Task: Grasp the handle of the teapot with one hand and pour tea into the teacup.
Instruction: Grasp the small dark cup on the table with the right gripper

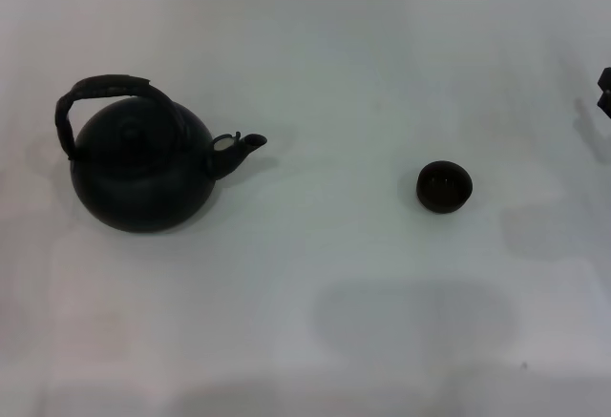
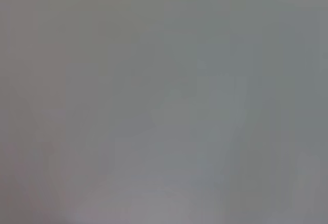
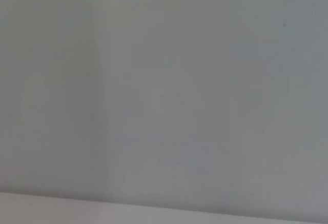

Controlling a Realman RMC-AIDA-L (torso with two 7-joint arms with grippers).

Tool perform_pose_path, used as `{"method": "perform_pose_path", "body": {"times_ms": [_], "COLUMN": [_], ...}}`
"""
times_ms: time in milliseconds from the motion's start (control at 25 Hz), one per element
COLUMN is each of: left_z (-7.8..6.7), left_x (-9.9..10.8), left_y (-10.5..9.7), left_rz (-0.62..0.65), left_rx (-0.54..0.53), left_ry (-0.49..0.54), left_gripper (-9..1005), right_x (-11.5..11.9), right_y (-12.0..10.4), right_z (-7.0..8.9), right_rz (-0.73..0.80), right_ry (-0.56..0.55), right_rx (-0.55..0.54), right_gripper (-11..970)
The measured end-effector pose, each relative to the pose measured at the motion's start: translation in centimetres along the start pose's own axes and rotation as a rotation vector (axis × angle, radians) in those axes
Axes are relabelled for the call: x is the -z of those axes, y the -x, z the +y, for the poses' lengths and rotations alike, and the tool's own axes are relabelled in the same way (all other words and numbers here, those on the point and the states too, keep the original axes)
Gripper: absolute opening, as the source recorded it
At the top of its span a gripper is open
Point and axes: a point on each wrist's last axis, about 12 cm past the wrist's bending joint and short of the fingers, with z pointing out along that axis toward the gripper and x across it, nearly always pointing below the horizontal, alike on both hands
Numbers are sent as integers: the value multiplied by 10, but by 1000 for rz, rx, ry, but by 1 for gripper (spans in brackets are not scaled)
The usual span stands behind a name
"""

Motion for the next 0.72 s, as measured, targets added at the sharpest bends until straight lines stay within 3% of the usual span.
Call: {"method": "perform_pose_path", "body": {"times_ms": [720], "left_z": [-1], "left_x": [0], "left_y": [0], "left_rz": [0], "left_rx": [2], "left_ry": [-3], "left_gripper": [739], "right_x": [-3], "right_y": [0], "right_z": [0], "right_rz": [8], "right_ry": [0], "right_rx": [-1], "right_gripper": [842]}}
